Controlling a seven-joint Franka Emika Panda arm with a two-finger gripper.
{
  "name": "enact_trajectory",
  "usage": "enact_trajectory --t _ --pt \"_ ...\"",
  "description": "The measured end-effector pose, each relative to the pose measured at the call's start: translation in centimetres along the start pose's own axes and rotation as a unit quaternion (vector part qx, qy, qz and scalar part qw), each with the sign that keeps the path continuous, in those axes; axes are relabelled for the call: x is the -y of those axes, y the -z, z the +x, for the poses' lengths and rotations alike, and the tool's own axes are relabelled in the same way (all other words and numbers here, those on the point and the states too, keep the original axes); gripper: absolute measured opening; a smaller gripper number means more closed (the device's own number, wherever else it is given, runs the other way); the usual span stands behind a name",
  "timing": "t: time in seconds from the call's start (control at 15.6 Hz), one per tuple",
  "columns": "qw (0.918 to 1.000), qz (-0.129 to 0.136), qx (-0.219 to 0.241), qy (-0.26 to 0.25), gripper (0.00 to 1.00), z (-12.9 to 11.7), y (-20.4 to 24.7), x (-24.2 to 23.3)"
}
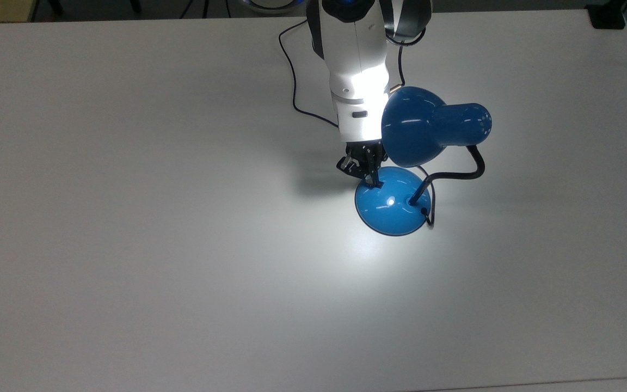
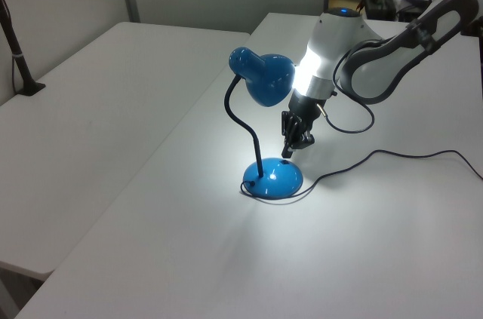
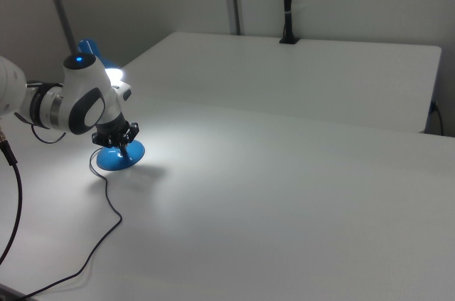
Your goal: Turn off the lamp
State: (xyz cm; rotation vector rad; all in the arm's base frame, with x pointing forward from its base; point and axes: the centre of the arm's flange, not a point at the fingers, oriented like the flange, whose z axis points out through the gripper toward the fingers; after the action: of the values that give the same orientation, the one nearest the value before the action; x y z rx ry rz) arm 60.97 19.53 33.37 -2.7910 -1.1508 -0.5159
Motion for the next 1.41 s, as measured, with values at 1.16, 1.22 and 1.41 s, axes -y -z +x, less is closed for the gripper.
enact_trajectory --t 1.16,1.22,1.41 --pt "0.9996 0.011 0.019 -0.020 0.01 -1.8 -1.0 -1.3" --pt "0.9993 0.012 0.023 -0.028 0.01 -2.3 -1.0 -2.0" --pt "0.9970 0.017 0.038 -0.065 0.01 -3.6 0.0 -3.9"
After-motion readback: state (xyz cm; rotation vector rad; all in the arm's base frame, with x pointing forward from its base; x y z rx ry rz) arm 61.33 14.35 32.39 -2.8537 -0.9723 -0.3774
